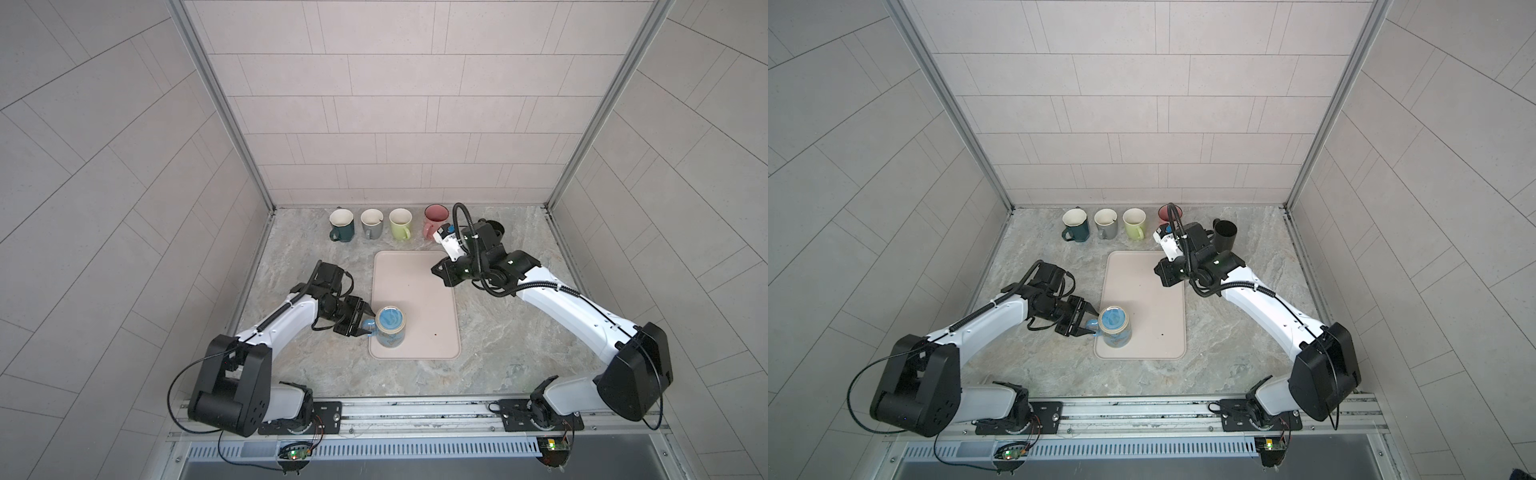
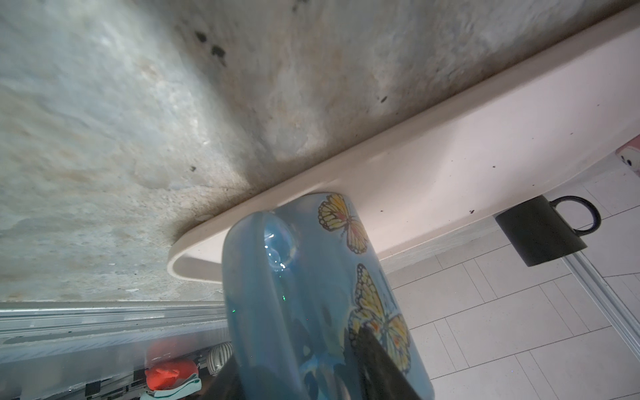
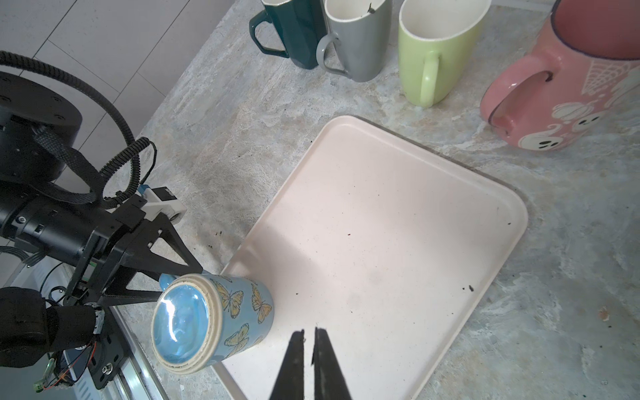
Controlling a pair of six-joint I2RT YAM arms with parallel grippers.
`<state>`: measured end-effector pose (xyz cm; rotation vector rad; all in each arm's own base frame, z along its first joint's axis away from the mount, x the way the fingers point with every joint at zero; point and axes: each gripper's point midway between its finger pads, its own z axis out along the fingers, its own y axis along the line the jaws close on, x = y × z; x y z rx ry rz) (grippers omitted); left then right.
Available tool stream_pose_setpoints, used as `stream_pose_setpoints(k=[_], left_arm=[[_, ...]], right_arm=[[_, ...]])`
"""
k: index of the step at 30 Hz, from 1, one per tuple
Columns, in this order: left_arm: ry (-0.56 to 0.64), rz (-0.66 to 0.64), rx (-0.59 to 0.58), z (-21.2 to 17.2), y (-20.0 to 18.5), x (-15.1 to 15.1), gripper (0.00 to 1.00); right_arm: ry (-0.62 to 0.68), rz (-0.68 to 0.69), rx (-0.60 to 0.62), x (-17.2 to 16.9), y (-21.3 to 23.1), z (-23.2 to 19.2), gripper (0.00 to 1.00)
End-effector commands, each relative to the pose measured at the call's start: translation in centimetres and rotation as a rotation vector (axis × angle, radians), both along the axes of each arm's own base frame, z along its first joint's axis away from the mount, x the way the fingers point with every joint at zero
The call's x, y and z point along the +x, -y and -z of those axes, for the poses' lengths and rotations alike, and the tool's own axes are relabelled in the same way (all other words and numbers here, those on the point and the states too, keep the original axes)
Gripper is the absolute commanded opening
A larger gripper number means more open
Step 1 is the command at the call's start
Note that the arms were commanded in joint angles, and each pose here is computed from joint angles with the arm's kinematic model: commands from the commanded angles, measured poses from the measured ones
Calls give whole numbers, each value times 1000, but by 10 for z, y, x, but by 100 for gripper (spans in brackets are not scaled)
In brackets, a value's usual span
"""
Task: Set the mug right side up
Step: 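Close the left gripper on the blue butterfly mug's base and lift it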
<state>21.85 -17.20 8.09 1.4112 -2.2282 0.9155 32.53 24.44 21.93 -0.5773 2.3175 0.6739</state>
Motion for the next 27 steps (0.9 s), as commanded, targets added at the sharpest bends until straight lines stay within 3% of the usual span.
stream_pose_setpoints(k=[1,11,17,21,24,27], left_arm=[[-32,-8,-5,6,1,-5,48],[-27,8,-29,8,8,3,38],[-24,10,-38,9,10,4,20],[-14,4,-47,9,11,6,0],[41,6,-54,1,14,16,0],[229,43,-42,-28,17,47,0]], right_arm=[[-7,7,2,2,0,1,9],[-14,16,-7,4,1,5,8],[-25,22,-13,5,2,10,7],[-30,25,-14,5,2,12,6],[-33,29,-17,5,3,12,6],[-30,31,-31,4,5,10,5]])
